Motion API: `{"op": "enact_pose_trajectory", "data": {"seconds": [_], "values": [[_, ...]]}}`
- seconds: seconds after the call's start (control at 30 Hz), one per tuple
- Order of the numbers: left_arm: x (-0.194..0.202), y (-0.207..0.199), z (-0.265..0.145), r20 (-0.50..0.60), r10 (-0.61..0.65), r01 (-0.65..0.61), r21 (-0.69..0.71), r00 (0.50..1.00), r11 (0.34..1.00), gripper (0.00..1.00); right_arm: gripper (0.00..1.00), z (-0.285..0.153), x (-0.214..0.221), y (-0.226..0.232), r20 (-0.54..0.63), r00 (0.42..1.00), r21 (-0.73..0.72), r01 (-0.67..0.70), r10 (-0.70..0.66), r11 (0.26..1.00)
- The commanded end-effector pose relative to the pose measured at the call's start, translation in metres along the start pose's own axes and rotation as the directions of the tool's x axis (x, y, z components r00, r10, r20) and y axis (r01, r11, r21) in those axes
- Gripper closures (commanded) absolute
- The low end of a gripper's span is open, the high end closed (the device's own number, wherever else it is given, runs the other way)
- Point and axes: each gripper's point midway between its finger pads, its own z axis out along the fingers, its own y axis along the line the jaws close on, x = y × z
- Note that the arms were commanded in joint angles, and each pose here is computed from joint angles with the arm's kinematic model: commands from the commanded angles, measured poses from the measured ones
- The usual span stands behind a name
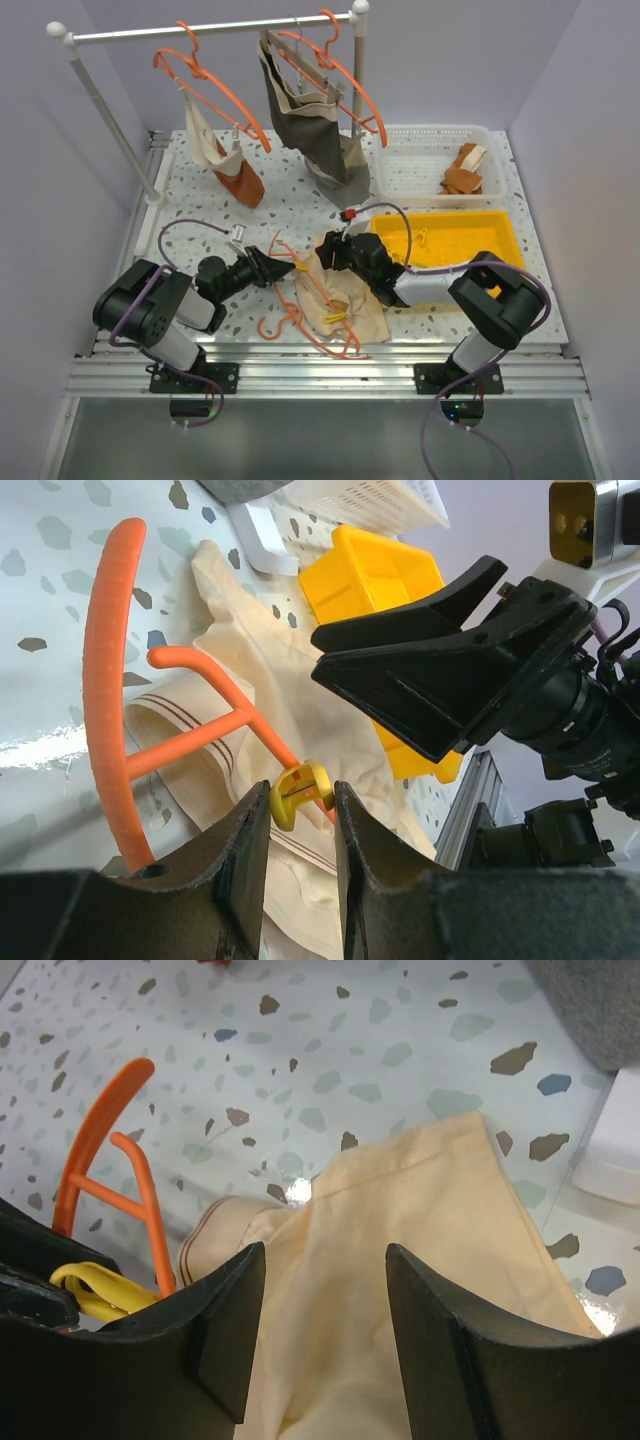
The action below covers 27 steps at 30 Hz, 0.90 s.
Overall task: Clip the underwear to the hanger
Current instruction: Open the clamp at the hanger.
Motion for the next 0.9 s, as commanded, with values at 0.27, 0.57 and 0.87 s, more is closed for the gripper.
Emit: {"op": "enact_pose_trajectory", "data": {"seconds": [0.27,0.57,0.87], "values": [[-0.079,-0.090,-0.018,0.413,0.245,-0.369,0.254,0.877,0.894,1.00,0.58,-0.034,0.003,0.012,0.009,0.998,-0.022,0.057,-0.056,0.998],[-0.076,-0.095,-0.015,0.422,0.246,-0.375,0.258,0.873,0.890,1.00,0.60,-0.043,0.022,0.028,-0.026,0.990,0.009,0.140,-0.140,0.990],[-0.078,-0.102,-0.024,0.454,0.258,-0.399,0.248,0.853,0.883,1.00,0.60,-0.042,0.043,0.024,-0.088,0.982,0.032,0.171,-0.168,0.985]]}}
